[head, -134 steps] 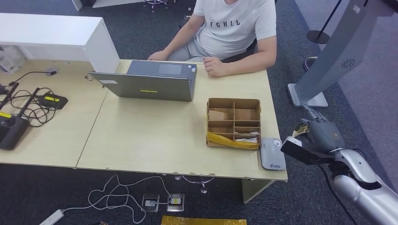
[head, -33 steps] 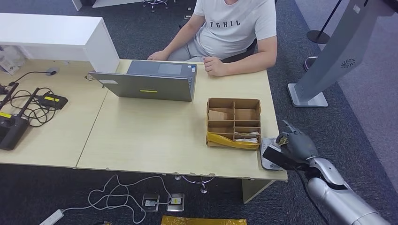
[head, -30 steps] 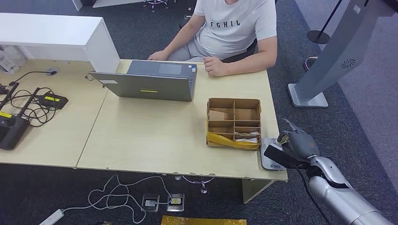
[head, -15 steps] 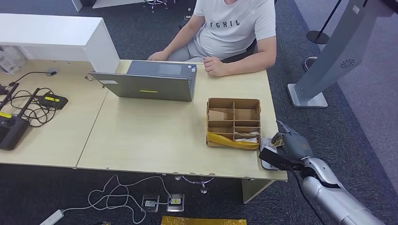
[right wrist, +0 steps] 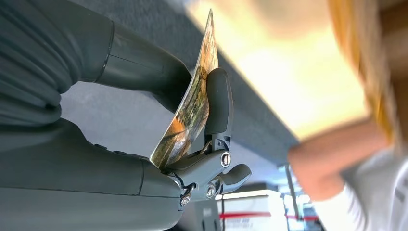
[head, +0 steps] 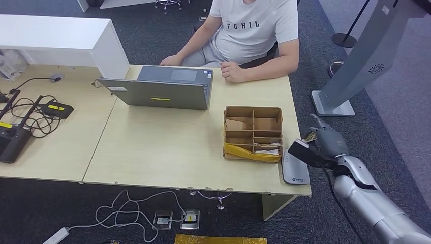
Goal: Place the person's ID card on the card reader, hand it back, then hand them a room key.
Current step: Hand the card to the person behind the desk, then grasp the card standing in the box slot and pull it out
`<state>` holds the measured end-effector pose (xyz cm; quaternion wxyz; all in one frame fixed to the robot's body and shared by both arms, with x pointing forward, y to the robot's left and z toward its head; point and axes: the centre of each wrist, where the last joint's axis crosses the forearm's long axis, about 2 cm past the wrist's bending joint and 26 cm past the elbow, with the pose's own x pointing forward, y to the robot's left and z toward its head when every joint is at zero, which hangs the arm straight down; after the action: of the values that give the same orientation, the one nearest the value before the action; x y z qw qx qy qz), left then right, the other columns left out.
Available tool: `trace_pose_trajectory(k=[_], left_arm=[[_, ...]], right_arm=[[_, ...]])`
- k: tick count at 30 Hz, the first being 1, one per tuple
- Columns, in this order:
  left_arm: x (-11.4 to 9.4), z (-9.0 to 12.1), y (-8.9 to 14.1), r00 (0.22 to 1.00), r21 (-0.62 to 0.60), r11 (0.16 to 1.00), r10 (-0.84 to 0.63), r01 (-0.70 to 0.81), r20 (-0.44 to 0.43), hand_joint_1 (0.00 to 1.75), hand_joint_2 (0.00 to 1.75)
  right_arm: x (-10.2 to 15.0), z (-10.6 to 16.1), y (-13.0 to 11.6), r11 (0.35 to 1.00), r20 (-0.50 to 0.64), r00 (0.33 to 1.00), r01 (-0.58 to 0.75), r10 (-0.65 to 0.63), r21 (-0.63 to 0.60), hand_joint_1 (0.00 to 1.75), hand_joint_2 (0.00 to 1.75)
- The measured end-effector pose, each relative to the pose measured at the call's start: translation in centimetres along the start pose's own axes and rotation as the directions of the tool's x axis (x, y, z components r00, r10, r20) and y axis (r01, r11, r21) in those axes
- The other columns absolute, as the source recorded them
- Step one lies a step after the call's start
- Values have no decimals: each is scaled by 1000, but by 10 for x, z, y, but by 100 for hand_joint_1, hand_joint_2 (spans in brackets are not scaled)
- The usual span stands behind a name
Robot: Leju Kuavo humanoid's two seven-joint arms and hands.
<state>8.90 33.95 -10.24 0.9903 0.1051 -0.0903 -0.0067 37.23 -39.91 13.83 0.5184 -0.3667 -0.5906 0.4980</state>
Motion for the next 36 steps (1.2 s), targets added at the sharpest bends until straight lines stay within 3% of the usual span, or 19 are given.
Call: trace_pose_trajectory(k=[5,12,27,36], left_arm=[[0,0,1,1000,-1,1000,-1,1,0,0,0],[0,0,1,1000,-6,1000,-3,3,1,0,0],[1,0,1,1000,-24,1000,-10,10,8,0,0],[2,0,1,1000,-25,1000,-7,7,12,0,0]], right_arm=[[-5,-17,-52,995,-7,999,-32,31,-90,175,175],[0,-26,-96,982,17,998,-49,53,-184,175,175],[12,-27,-118,965,41,995,-73,86,-251,175,175],[16,-35,-146,944,82,987,-103,135,-314,175,175]])
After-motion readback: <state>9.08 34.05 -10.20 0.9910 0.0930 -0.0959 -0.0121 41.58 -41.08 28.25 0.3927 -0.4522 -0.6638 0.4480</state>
